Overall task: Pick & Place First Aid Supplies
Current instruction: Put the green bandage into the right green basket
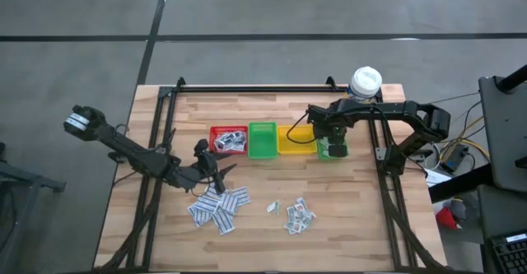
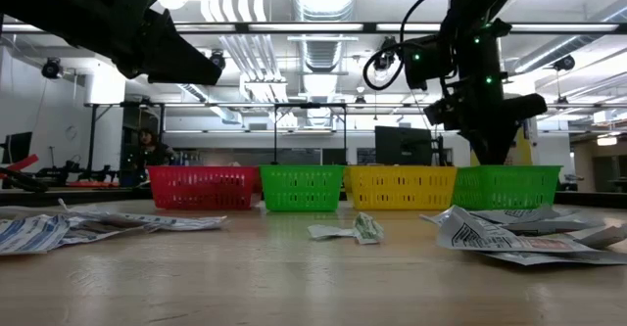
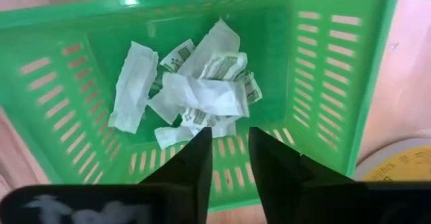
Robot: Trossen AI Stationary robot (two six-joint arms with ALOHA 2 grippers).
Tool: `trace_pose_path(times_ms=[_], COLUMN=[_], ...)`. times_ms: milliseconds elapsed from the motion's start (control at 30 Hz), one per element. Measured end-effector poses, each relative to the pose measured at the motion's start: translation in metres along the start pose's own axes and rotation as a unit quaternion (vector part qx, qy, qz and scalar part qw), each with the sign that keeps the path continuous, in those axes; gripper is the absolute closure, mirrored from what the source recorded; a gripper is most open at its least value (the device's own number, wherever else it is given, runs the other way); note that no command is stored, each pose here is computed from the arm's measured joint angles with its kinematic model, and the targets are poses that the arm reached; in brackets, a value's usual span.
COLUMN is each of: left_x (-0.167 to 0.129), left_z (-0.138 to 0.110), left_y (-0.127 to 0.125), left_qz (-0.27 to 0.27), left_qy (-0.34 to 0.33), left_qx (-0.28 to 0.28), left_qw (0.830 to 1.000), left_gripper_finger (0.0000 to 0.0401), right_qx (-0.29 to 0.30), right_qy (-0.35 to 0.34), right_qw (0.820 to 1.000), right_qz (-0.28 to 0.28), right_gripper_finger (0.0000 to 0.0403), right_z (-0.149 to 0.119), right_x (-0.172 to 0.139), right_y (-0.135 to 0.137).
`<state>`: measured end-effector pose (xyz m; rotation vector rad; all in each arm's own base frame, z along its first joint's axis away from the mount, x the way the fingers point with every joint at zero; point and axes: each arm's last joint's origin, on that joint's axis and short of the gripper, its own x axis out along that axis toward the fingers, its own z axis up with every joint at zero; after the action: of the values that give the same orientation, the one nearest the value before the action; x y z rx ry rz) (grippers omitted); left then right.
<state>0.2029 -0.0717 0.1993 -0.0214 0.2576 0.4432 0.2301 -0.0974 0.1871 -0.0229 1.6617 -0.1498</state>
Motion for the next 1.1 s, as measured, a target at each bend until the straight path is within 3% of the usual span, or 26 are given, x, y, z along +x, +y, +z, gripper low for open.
trace_pose_path(times_ms=[333,567,667,900,1100], left_x=[0.0,0.0,0.0,0.0,0.0], left_z=[0.0,0.0,0.0,0.0,-0.001], left_y=[0.0,0.0,0.0,0.0,0.0], left_qz=[0.0,0.0,0.0,0.001,0.001], left_qy=[0.0,0.001,0.001,0.001,0.001], left_qx=[0.002,0.004,0.004,0.005,0.005], left_qw=[1.0,1.0,1.0,1.0,1.0], left_gripper_finger=[0.0221,0.0221,0.0221,0.0221,0.0221], right_qx=[0.061,0.06,0.046,-0.032,-0.113], right_qy=[0.025,-0.056,-0.096,-0.152,-0.24], right_qw=[0.998,0.985,0.977,0.97,0.944], right_qz=[0.017,0.151,0.185,0.188,0.196], right_gripper_finger=[0.0293,0.0306,0.0312,0.0325,0.0335], right_z=[0.001,0.009,0.016,0.029,0.045], right_x=[-0.034,-0.062,-0.071,-0.081,-0.09], right_y=[-0.003,0.015,0.03,0.084,0.134])
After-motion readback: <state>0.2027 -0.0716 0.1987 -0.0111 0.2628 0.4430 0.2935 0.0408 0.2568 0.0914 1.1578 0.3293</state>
